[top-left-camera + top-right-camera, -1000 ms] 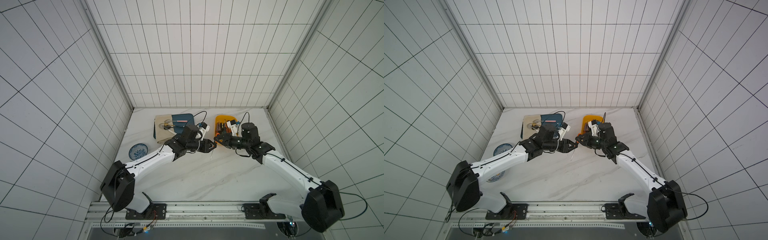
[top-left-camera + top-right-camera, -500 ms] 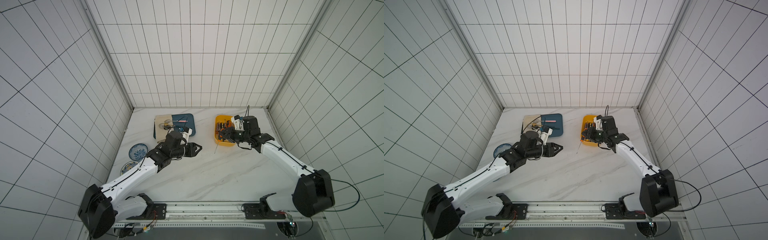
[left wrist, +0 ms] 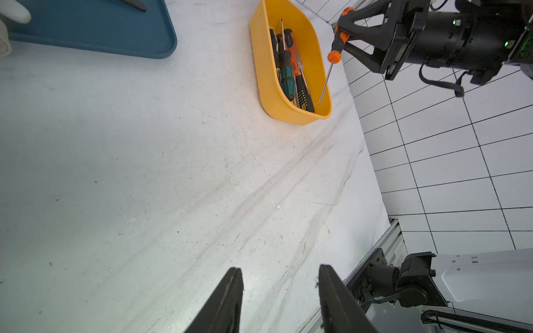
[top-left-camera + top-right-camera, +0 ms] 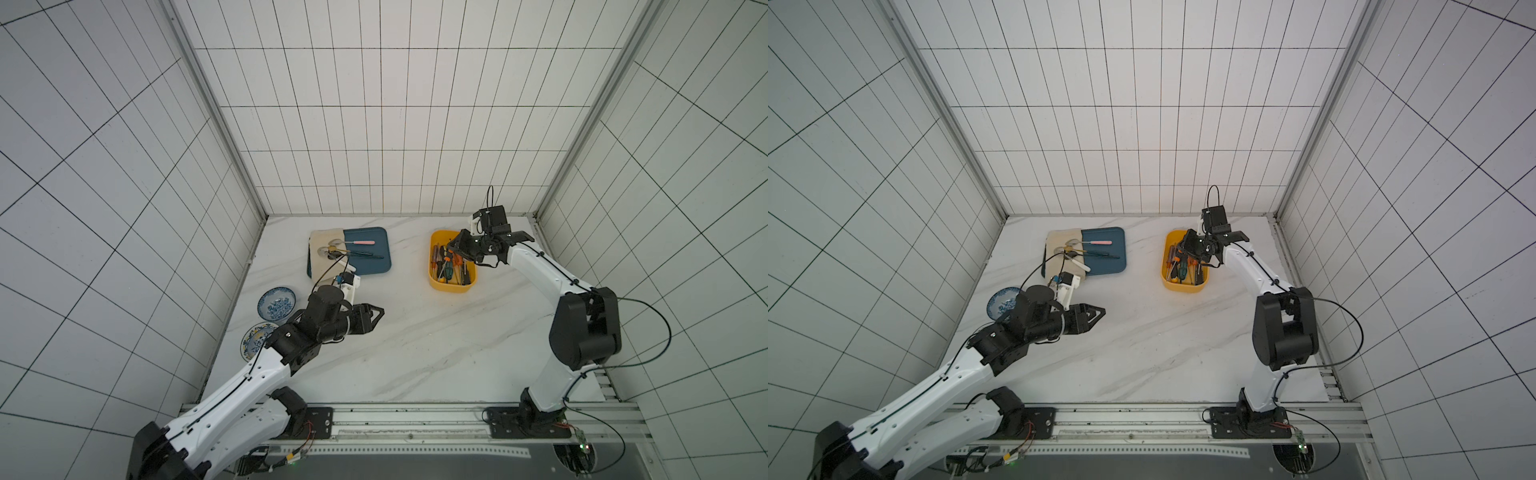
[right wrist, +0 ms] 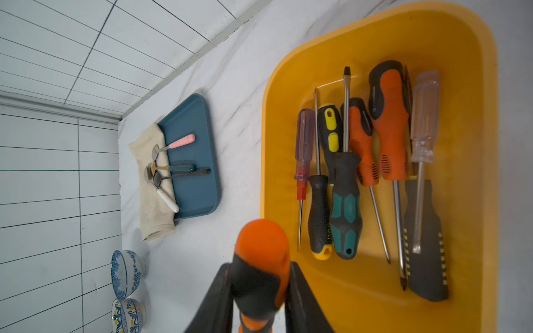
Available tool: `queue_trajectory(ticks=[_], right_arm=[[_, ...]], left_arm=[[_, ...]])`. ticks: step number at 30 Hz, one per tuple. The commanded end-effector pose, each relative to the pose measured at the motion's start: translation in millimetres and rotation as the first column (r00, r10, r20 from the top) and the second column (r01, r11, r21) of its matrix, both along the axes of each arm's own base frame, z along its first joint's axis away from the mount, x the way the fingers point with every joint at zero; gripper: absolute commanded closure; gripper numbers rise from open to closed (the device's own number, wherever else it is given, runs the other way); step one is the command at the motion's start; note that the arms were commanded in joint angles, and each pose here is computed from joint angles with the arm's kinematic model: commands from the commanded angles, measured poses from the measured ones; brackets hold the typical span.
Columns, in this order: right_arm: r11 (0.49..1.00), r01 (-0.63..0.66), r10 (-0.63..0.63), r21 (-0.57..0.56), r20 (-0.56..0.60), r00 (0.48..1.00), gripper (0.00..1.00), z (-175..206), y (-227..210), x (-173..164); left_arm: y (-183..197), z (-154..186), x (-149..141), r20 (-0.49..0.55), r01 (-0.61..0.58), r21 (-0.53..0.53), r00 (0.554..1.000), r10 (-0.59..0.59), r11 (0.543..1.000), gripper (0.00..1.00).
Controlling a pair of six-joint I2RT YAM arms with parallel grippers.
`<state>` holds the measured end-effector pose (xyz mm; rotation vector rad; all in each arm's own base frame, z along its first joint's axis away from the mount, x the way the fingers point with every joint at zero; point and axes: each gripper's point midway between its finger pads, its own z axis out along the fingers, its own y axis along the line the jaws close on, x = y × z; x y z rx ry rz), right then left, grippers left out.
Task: Put the screwdriver on the desktop into the storage box
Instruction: Place the screwdriver in the storage box.
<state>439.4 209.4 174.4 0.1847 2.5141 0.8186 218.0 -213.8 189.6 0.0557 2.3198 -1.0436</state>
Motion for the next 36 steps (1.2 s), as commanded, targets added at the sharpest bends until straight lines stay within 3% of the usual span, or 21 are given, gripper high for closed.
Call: queue_trajectory(ticks=[1,10,25,36], right_arm=[[0.997,0.025,-0.024,-0.080,0.003,1.000,0.87,-1.8,-10.2,18.5],[0.978,0.018,-0.025,-0.208,-0.034,0.999,0.87,-32.4,-15.4,51.2],[0.966,-0.075,0.049,-0.246,-0.109,0.993,0.84,-80.9,8.4,55.8],[0.958,-0.101,0.068,-0.267,-0.131,0.989,0.75,-92.1,20.4,59.0]], left_arm=[[4.7,-1.8,-4.1,-0.009,-0.014,-0.011,1.000,0.014,1.000,0.52],[3.6,-3.9,-6.1,-0.018,-0.007,-0.020,1.000,0.007,1.000,0.52],[-3.3,-14.7,-2.8,-0.080,-0.010,-0.027,0.997,0.007,1.000,0.52],[-3.2,-15.4,-2.8,-0.083,-0.011,-0.025,0.996,0.009,1.000,0.52]])
